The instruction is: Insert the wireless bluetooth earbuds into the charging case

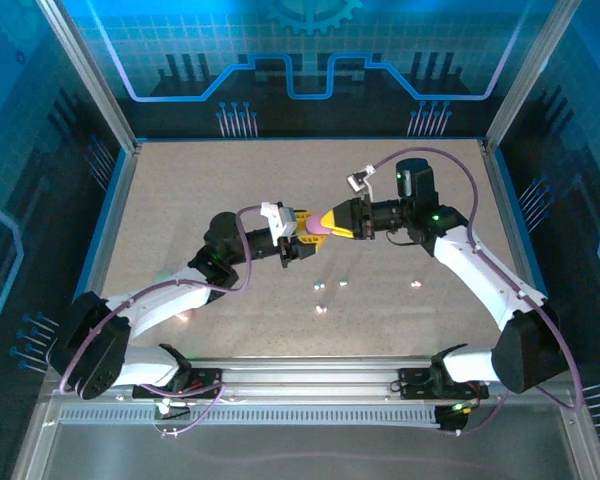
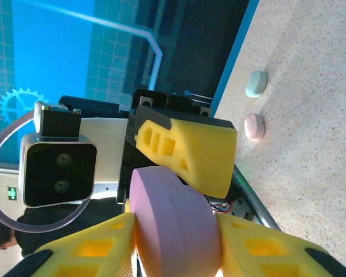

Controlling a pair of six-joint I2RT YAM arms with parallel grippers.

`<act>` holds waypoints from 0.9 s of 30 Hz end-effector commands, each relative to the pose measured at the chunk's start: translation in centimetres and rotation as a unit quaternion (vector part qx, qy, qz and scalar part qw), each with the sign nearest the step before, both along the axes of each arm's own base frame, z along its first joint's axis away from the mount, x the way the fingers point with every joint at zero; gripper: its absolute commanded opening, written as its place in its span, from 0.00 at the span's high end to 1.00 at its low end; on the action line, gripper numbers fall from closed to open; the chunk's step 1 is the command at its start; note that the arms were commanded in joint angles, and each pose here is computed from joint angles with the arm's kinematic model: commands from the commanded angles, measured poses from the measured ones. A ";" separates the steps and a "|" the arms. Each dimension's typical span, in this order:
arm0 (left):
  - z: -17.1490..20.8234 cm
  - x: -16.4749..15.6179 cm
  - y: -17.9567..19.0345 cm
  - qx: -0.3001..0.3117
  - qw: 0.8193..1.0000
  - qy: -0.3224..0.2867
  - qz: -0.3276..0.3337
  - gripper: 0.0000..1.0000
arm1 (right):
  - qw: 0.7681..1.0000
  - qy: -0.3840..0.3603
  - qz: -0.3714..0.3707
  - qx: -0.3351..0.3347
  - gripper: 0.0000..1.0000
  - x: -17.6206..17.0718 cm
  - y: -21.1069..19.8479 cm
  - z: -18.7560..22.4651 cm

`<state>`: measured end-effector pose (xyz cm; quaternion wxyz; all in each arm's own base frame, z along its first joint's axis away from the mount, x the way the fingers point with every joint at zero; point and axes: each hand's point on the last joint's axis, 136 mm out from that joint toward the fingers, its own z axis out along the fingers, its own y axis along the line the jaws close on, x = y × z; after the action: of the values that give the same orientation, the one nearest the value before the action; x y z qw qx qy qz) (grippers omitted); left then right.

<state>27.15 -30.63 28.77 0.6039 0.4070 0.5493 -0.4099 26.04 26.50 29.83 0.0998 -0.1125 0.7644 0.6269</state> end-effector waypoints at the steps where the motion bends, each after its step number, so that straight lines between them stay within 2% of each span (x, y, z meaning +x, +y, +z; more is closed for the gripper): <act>1: 2.0 -0.1 -0.3 -0.016 1.000 -0.021 -0.010 0.74 | 1.000 -0.003 0.019 0.015 0.70 -0.2 0.4 0.1; 5: 1.2 0.5 -0.2 -0.001 1.000 -0.006 0.008 0.68 | 1.000 -0.009 0.004 0.008 0.85 0.2 0.3 -0.1; 10: 0.2 1.4 0.3 0.019 0.999 0.005 0.039 0.55 | 0.999 -0.020 -0.036 -0.004 0.93 1.3 -0.2 -0.3; 15: -1.0 1.4 0.4 0.039 0.998 0.016 0.045 0.40 | 0.996 -0.018 -0.082 -0.003 0.94 2.9 -0.8 -0.8; 19: -1.3 1.4 1.2 0.033 0.997 0.013 0.068 0.37 | 0.990 -0.019 -0.140 -0.010 0.93 4.9 -2.3 -1.8; 24: -1.8 1.3 2.1 0.027 0.996 0.021 0.089 0.35 | 0.968 0.003 -0.237 -0.078 0.91 8.6 -5.8 -7.1; 27: -1.6 1.4 2.9 0.026 0.993 0.028 0.111 0.35 | 0.958 0.036 -0.256 -0.125 0.90 10.4 -7.3 -11.5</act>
<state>28.64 -28.62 25.81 0.5982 0.3649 0.6214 -0.3506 34.17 21.15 22.63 0.2058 0.0589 0.8138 0.5403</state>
